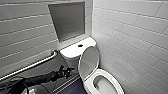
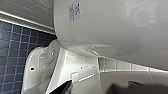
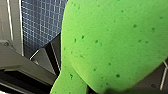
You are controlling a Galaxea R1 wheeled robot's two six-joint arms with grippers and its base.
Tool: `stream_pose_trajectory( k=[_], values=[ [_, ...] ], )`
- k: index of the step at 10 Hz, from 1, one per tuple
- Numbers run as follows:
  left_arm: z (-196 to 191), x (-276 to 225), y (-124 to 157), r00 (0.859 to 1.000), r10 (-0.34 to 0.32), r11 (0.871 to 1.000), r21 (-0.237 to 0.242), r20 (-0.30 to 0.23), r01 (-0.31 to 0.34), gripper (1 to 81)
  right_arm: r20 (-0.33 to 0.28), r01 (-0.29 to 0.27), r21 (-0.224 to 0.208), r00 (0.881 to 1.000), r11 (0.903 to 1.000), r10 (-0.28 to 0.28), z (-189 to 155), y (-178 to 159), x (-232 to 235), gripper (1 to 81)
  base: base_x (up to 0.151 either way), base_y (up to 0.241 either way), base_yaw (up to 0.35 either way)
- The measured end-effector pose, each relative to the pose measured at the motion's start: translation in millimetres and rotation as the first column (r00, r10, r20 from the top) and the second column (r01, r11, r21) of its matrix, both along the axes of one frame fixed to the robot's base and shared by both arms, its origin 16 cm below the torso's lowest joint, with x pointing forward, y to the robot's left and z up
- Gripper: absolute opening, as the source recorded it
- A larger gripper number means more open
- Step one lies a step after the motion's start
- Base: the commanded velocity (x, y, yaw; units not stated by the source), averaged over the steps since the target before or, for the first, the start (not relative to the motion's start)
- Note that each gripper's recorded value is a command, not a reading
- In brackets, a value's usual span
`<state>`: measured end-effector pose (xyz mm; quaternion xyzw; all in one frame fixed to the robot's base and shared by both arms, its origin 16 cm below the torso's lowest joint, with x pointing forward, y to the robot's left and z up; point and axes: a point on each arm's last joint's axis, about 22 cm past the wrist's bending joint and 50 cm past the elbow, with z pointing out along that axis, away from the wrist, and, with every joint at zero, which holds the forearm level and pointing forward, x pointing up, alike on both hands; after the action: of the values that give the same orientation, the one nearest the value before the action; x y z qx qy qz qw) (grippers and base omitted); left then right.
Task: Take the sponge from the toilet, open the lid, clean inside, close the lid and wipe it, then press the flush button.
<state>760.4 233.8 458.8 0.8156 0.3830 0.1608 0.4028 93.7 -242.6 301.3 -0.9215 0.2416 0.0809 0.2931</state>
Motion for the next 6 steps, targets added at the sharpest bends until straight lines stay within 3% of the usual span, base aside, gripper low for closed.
stream_pose_trajectory(
  k=[3,6],
  values=[
    [10,17,-40,0.999,-0.038,0.999,-0.005,0.005,0.038,81.1,0.000,-0.001,-0.003,1.000,1.0000,0.001,-1,-1,0,1.0,0.000,0.000,0.000],
    [12,0,-63,0.996,-0.088,0.996,-0.025,-0.016,0.087,81.1,0.002,0.002,-0.003,1.000,1.0000,-0.002,-1,-1,3,1.0,0.000,0.000,0.000]
  ],
)
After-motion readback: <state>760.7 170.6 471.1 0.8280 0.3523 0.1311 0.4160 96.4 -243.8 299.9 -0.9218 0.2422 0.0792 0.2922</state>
